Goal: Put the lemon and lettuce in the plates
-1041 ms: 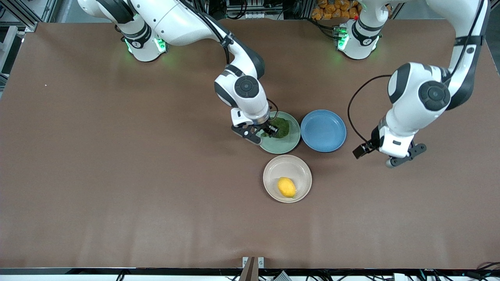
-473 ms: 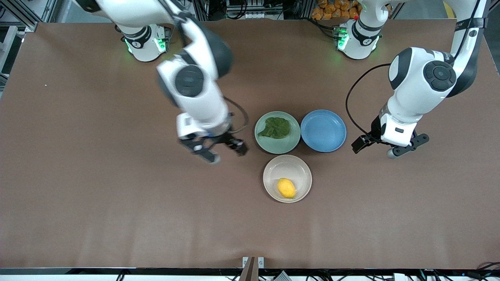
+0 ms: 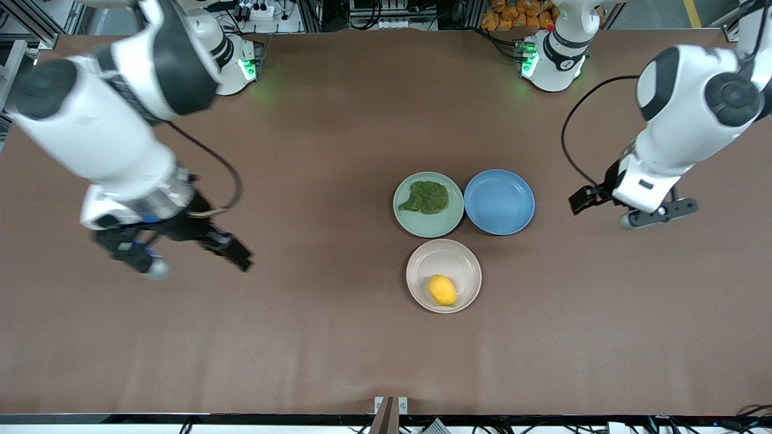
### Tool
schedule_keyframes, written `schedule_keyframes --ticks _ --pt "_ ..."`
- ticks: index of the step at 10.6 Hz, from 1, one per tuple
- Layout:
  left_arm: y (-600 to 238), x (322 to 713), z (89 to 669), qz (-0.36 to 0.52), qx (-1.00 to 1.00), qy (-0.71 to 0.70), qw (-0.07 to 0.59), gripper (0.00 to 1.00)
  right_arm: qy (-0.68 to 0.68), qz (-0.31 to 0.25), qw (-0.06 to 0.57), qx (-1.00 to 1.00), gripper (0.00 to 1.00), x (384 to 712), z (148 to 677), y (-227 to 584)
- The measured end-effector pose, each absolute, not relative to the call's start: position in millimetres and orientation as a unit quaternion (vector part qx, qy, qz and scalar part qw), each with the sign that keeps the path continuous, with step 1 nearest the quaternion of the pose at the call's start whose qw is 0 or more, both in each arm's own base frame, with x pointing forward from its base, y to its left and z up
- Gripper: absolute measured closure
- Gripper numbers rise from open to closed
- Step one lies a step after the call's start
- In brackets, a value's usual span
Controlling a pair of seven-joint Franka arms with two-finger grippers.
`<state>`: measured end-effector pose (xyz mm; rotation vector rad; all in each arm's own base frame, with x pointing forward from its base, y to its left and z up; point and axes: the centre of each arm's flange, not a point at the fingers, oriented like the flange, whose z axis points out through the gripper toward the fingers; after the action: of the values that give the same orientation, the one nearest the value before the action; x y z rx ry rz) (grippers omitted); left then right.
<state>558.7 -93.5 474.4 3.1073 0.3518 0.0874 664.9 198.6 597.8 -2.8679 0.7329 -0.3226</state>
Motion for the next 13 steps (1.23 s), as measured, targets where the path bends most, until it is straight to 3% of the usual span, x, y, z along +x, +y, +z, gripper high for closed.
schedule_keyframes --ticks 6,10,13 --pt "-78 534 588 0.046 0.999 0.022 -0.004 0.00 0.137 -0.096 0.020 -0.986 0.00 611 667 52" --pt "-88 523 623 0.020 1.000 -0.016 -0.007 0.00 0.048 -0.075 -0.007 -0.996 0.00 594 654 -25" --pt "-87 524 642 0.024 0.999 -0.033 -0.017 0.00 0.035 -0.044 -0.008 -0.998 0.00 594 622 -34"
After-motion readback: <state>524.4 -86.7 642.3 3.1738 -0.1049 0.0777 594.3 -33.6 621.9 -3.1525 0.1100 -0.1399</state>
